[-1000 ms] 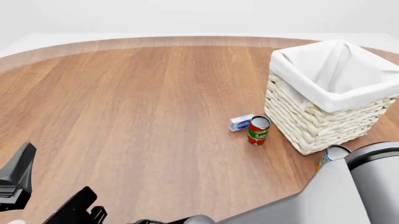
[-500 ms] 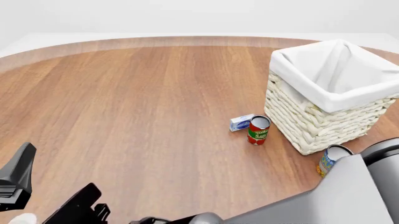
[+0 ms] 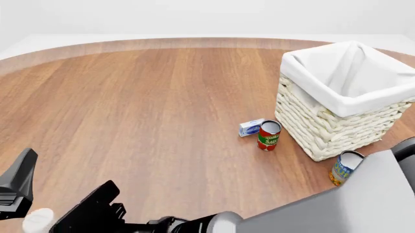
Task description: Pick up the ketchup, and put it in the basket.
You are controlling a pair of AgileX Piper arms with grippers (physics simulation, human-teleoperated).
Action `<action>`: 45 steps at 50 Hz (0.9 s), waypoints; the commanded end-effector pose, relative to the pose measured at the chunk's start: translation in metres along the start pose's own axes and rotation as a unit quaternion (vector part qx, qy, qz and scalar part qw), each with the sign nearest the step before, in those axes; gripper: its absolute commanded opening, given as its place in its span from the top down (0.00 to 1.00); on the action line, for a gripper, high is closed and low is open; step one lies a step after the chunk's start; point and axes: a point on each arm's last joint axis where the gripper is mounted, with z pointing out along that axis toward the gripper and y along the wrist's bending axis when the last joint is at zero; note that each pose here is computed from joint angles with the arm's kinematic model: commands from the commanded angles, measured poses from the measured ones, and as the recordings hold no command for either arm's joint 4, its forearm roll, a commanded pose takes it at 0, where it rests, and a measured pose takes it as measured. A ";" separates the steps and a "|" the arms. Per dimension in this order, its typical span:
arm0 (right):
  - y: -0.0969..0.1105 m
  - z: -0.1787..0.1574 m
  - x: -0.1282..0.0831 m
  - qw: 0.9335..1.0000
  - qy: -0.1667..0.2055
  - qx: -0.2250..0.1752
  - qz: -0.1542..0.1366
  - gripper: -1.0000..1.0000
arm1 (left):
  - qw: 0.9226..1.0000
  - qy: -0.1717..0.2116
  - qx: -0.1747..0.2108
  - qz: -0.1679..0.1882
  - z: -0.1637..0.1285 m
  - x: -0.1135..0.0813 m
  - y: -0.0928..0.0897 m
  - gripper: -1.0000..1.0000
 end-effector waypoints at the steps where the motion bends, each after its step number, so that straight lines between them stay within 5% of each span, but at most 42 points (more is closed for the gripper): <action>1: -0.011 -0.009 -0.004 1.000 -0.013 0.009 0.018 1.00 | 1.000 0.000 0.000 0.000 0.000 0.000 0.000 0.00; 45: -0.068 -0.073 -0.055 0.990 -0.110 0.069 0.063 1.00 | 1.000 0.000 0.000 0.000 0.000 0.000 0.000 0.00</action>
